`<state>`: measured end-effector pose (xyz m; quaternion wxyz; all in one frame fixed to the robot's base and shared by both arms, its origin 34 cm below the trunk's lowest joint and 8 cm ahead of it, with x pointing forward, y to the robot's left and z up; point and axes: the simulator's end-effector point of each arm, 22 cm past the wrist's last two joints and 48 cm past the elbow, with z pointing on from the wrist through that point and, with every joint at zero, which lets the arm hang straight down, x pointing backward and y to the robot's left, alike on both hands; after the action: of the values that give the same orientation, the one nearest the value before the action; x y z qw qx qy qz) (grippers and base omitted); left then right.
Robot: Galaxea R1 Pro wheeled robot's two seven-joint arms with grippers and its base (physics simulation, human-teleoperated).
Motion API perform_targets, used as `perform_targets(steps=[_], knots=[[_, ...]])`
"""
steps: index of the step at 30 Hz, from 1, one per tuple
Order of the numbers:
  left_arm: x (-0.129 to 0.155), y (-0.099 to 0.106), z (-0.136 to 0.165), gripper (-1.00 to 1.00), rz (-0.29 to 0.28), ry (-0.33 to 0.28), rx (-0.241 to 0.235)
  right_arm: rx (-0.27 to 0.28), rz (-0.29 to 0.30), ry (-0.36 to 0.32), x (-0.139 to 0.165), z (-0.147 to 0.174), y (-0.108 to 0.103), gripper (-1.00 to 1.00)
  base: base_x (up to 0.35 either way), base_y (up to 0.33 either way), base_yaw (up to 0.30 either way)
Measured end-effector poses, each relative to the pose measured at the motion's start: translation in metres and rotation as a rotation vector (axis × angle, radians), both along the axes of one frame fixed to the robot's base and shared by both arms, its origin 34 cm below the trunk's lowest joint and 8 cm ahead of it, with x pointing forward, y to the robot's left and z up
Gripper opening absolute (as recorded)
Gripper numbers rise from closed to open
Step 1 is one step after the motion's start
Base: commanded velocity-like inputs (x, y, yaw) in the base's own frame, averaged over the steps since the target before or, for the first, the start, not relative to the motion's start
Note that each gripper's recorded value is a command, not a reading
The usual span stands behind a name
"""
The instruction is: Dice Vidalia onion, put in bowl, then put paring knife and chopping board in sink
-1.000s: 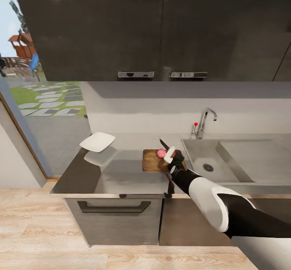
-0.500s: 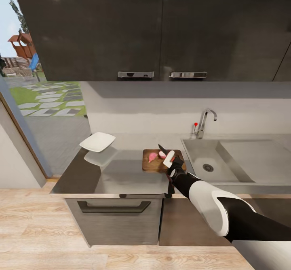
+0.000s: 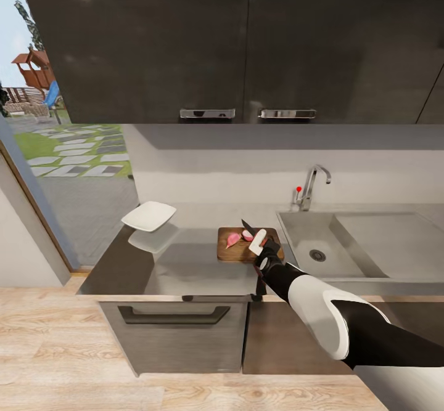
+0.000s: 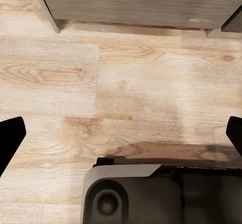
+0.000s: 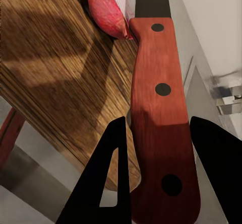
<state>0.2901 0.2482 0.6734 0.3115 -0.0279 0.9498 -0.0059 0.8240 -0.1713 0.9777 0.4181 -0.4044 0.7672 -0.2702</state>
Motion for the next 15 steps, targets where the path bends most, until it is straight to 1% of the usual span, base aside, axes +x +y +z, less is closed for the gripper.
perform_targets(steps=[15], knots=[[0.0000,0.0000,0.0000,1.00,0.000,0.000,0.000,0.001,0.001,0.000,0.0001,0.0000,0.0003,-1.00,0.000,0.000,0.000]])
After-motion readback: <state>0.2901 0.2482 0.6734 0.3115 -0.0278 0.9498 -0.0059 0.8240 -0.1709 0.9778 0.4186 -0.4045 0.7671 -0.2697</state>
